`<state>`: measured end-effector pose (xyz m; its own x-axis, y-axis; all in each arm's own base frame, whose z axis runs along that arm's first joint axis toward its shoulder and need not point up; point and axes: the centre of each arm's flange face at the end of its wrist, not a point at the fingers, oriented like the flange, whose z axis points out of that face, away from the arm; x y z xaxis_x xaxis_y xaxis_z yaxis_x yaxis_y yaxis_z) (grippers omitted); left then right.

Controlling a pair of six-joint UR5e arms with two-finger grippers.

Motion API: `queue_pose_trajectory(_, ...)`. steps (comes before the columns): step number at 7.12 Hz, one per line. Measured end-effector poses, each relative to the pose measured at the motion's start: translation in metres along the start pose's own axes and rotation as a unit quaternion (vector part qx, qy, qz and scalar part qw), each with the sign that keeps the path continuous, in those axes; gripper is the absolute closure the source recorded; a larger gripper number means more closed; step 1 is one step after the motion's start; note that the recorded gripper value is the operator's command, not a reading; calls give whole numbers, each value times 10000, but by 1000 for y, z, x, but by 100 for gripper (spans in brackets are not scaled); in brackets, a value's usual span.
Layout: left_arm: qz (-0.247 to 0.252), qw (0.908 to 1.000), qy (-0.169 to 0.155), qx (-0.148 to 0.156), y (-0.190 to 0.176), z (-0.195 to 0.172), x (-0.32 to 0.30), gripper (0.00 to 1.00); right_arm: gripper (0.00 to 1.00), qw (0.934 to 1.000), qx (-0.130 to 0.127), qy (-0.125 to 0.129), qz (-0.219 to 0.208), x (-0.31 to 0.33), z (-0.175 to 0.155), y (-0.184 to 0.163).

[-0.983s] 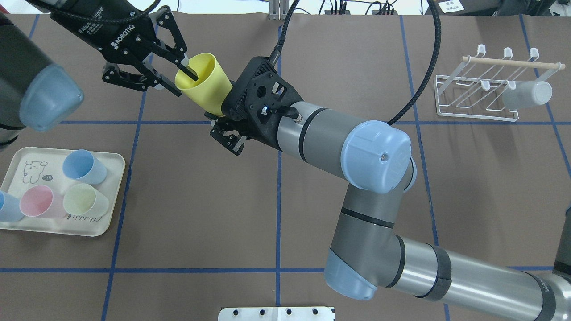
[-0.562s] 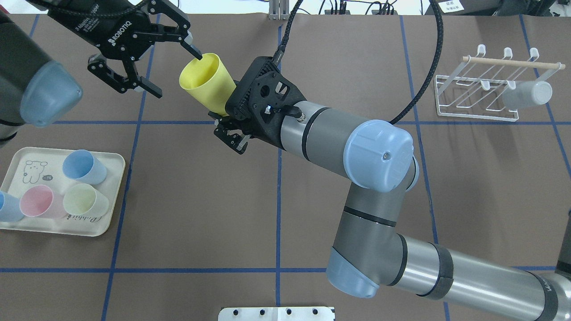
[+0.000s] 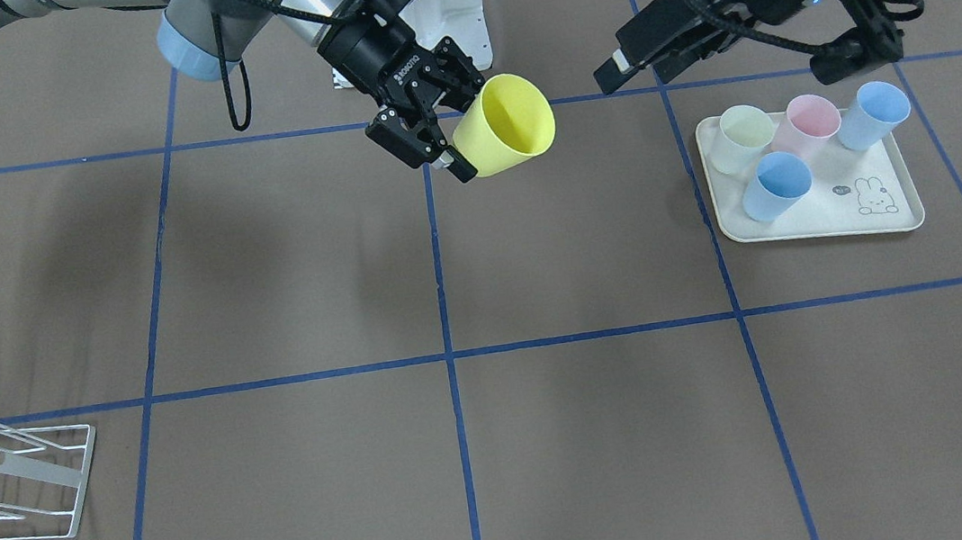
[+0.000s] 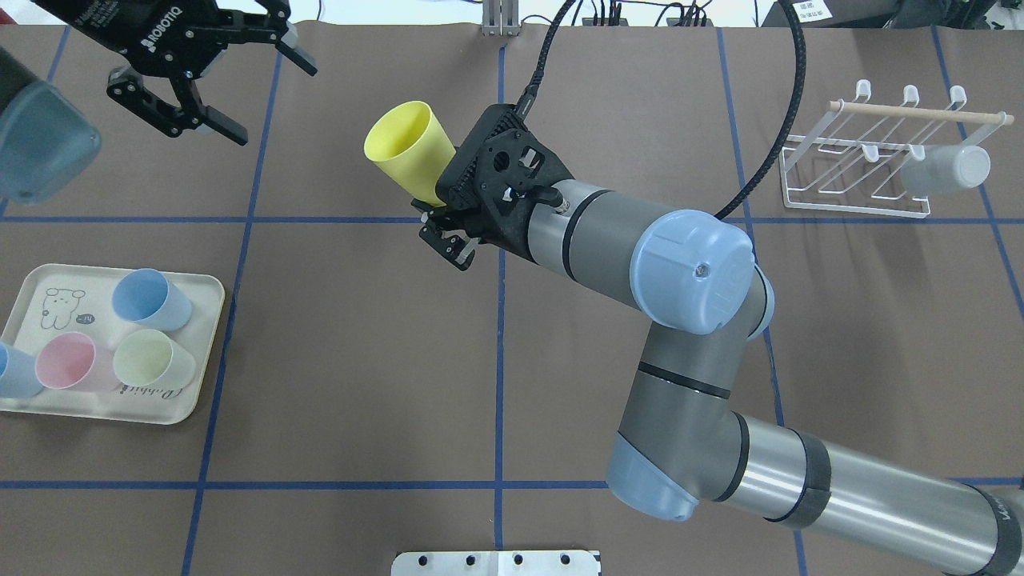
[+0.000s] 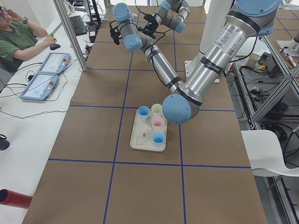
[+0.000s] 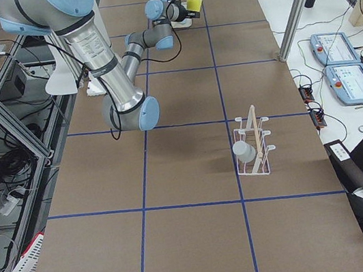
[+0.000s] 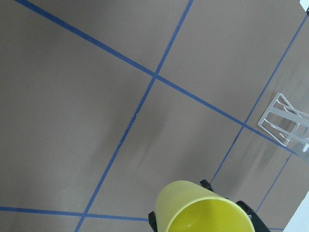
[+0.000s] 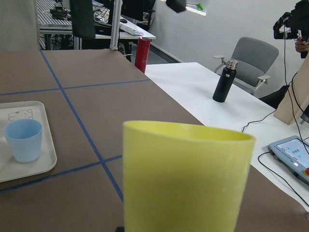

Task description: Transfer IKEA cup to right arm and place on rack

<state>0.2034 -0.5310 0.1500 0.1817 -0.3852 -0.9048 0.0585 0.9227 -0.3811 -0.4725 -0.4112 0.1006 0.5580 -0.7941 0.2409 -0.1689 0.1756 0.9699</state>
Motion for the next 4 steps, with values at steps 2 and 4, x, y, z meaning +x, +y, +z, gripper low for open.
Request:
queue_pose_trajectory(2, 574, 9965, -203, 569, -31, -9, -47, 0, 54, 9968, -694, 407, 17, 33, 10, 10)
queue_pose_trajectory(4, 1325, 9844, -671, 940, -58, -2, -108, 0, 54, 9865, -1489, 676, -52, 76, 12, 18)
